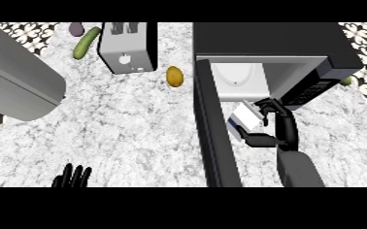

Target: Pick up the milk, place it into the microwave and close the microwave

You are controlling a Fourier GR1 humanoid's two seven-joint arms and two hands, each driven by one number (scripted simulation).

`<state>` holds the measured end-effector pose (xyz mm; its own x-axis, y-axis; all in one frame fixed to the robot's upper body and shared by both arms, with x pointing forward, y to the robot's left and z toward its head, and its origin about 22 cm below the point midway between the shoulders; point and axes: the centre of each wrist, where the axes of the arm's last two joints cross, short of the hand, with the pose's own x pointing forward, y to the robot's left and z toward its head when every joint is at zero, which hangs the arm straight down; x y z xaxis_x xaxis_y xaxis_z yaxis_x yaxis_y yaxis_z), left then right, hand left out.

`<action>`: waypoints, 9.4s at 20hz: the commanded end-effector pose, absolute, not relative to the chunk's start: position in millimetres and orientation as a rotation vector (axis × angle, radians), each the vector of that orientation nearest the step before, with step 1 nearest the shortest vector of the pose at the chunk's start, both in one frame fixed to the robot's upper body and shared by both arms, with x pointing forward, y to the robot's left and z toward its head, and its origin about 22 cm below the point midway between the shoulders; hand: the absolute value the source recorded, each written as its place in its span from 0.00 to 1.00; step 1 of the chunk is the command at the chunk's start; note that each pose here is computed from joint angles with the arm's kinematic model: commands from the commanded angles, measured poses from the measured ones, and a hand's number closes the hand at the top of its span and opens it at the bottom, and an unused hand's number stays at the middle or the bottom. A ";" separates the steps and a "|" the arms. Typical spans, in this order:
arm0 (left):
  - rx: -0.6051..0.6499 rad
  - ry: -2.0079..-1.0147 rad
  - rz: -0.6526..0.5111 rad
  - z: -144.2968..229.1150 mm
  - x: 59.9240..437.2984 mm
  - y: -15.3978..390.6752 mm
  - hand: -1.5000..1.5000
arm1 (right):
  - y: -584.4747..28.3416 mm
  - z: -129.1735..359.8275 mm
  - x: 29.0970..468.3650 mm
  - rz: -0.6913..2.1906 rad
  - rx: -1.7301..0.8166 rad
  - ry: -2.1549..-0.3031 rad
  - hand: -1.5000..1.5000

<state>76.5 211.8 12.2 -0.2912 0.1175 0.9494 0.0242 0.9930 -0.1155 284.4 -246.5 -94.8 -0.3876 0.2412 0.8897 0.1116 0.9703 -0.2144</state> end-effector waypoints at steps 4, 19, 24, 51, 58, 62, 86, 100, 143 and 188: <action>-0.107 -1.871 0.106 5.1 74.4 224.2 0.00 | -230.3 -52.7 324.6 0.150 -0.363 -1.940 1.00; -0.141 -1.867 0.089 4.7 87.0 236.0 0.00 | -251.5 -33.4 387.7 0.364 -0.656 -1.787 1.00; -0.136 -1.872 0.063 2.2 94.5 232.0 0.00 | -268.2 -10.8 404.6 0.377 -0.811 -1.766 1.00; -0.110 -1.848 -0.069 -6.5 103.2 221.4 0.00 | -239.6 -14.0 411.4 0.445 -0.783 -1.788 0.00; -0.142 -1.860 -0.093 1.8 103.5 217.2 0.00 | -252.8 -32.5 397.3 0.341 -0.666 -1.806 0.00; -0.149 -1.848 -0.098 -5.3 104.8 209.0 0.00 | -243.0 -28.7 401.7 0.283 -0.584 -1.802 0.00; -0.189 -1.866 -0.118 9.0 123.8 171.6 0.00 | -312.8 -130.9 285.2 0.066 -0.109 -1.830 0.00; -0.230 -1.702 -0.403 -4.4 138.9 158.1 1.00 | -354.7 -150.7 209.0 -0.075 0.093 -1.881 0.00; -0.229 -1.845 -0.483 12.1 257.0 -1.5 0.00 | -391.2 39.3 174.0 0.175 0.295 -2.074 0.00; -0.093 -2.000 -0.260 55.0 336.3 -9.4 0.00 | -400.3 117.7 221.8 0.287 0.587 -2.127 0.00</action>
<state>323.0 -7.7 43.9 -0.4418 -0.0485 0.8958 0.2014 0.9677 0.1518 219.8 -398.5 113.3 -0.4961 -0.3015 0.8143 -0.5007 0.8655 0.0154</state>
